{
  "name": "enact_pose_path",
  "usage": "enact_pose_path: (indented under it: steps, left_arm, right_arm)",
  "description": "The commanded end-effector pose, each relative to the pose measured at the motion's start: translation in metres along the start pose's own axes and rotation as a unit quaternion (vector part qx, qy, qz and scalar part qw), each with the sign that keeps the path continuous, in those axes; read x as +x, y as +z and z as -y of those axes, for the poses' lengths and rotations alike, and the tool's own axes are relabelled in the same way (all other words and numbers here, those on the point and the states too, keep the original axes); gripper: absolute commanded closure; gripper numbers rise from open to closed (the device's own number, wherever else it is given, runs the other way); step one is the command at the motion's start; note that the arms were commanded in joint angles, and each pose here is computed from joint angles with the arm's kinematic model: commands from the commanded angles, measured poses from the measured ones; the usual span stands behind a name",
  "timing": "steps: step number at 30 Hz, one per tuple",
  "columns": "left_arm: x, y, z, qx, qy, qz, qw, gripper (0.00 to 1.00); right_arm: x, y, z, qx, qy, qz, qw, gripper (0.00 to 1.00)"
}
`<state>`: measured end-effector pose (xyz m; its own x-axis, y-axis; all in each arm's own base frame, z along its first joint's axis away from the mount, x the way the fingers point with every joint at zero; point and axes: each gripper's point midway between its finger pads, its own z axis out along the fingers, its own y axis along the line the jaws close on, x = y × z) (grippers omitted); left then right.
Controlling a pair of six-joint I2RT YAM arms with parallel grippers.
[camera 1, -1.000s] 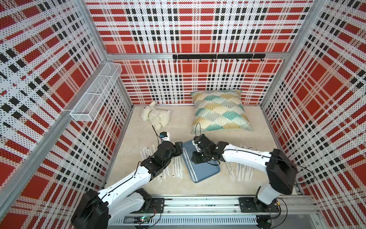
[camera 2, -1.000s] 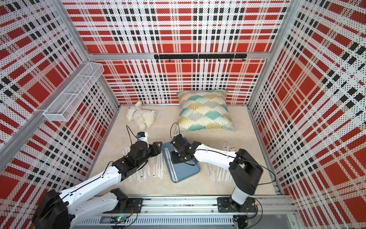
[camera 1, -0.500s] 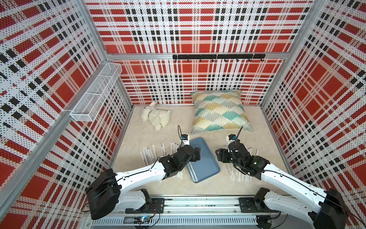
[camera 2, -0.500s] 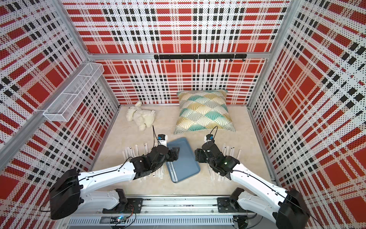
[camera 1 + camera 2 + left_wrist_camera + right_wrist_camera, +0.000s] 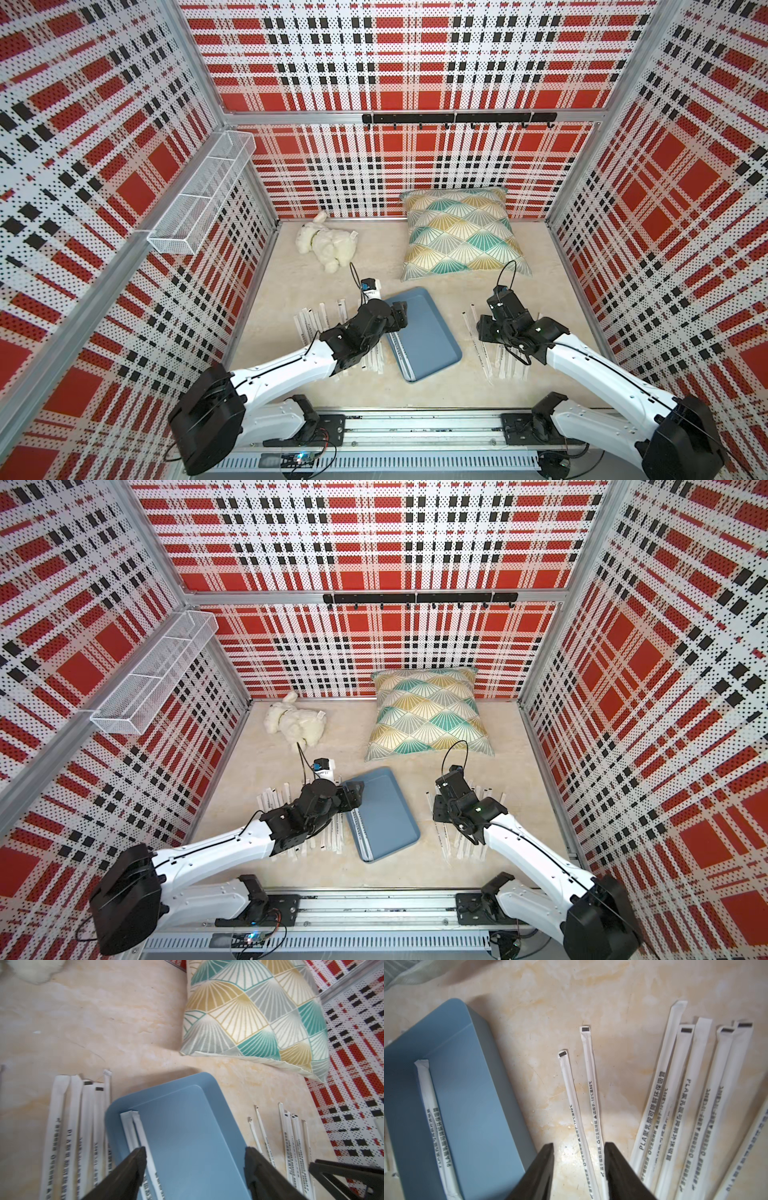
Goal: Put the straws into the storage box
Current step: Pick up the straw from the center of the board.
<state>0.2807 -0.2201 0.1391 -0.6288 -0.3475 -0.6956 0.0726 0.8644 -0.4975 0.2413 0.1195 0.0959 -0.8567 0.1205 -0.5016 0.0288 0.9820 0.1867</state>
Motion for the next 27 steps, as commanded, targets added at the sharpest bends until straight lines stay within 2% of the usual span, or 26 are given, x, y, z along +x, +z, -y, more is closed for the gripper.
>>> enact_pose_path:
  steps: [1, 5, 15, 22, 27]
  left_arm:
    - [0.005, -0.006, -0.011, -0.004, -0.019, 0.003, 1.0, 0.21]
    - [0.006, -0.008, -0.015, -0.001, -0.032, 0.01, 0.999, 0.21]
    - [0.011, -0.008, -0.028, -0.009, -0.031, 0.01, 0.999, 0.22]
    - [0.012, -0.007, -0.037, -0.013, -0.032, 0.01, 0.999, 0.22]
    - [0.008, -0.009, -0.043, -0.016, -0.036, 0.015, 0.999, 0.22]
  right_arm:
    - [0.005, 0.007, 0.004, 0.02, -0.016, -0.028, 0.999, 0.64]
    - [0.007, 0.028, -0.005, 0.018, -0.022, -0.051, 0.998, 0.69]
    - [0.029, 0.064, -0.011, 0.015, -0.039, -0.098, 0.994, 0.7]
    - [0.047, 0.078, -0.003, 0.035, -0.044, -0.118, 0.991, 0.81]
    - [0.043, 0.067, -0.012, 0.051, -0.077, -0.109, 0.99, 0.9]
